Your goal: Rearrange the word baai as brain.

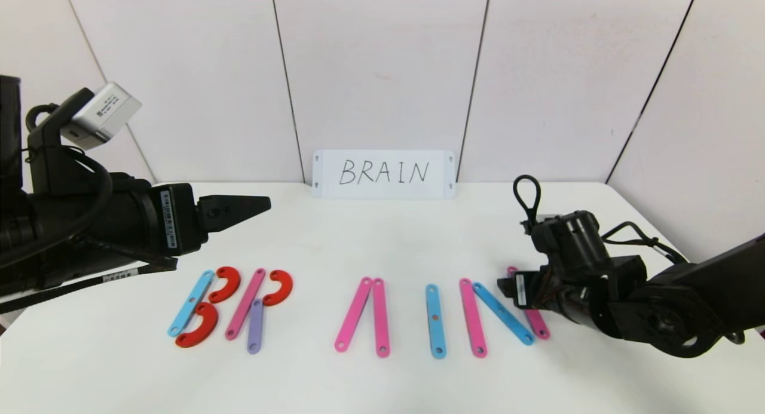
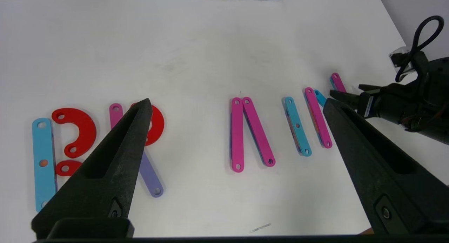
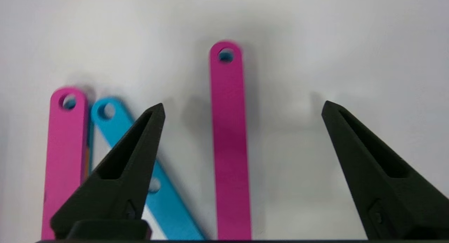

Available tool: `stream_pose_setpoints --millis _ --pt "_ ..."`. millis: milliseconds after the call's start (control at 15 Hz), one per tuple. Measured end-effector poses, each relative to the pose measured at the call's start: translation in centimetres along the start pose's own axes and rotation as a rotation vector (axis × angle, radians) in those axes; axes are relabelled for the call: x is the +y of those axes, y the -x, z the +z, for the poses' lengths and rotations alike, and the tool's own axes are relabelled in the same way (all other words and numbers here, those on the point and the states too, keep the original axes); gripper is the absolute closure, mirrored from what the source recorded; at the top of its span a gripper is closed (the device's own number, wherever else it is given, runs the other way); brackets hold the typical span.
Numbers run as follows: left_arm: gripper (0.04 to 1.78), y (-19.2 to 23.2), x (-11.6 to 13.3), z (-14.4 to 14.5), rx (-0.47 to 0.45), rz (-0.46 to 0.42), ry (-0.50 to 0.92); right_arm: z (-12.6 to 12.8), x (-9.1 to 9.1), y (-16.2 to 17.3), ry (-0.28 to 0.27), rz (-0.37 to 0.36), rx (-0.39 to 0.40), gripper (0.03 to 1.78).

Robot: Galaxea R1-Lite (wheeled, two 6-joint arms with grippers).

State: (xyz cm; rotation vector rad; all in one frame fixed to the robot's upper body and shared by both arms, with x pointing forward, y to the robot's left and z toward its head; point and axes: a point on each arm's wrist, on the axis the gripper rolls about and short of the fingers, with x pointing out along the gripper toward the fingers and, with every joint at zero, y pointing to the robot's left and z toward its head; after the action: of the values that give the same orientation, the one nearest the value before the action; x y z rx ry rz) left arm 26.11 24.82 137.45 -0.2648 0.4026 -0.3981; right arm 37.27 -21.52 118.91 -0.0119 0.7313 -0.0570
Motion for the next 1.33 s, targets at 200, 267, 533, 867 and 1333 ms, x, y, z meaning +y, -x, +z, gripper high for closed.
stream_pose_setpoints --millis 200,267,533,867,1333 --pt "0.12 -0.1 -0.1 -0.2 0.006 -0.003 -0.002 0.8 -1.3 -0.1 -0.039 -0.051 -0.040 0.08" --pt "0.12 -0.1 -0.1 -0.2 0.009 -0.005 -0.003 0.8 -1.5 -0.1 -0.041 -0.056 -0.040 0.08" --pt "0.12 -0.1 -0.2 -0.3 0.010 -0.008 -0.004 0.8 -1.9 0.0 -0.048 -0.064 -0.040 0.08" --pt "0.12 0.0 -0.2 -0.2 0.008 -0.009 -0.005 0.4 -3.1 -0.3 -0.066 -0.098 -0.020 0.08" --pt "0.12 0.0 -0.2 -0.2 0.008 -0.009 -0.004 -0.7 -4.4 -1.2 -0.087 -0.129 -0.017 0.08"
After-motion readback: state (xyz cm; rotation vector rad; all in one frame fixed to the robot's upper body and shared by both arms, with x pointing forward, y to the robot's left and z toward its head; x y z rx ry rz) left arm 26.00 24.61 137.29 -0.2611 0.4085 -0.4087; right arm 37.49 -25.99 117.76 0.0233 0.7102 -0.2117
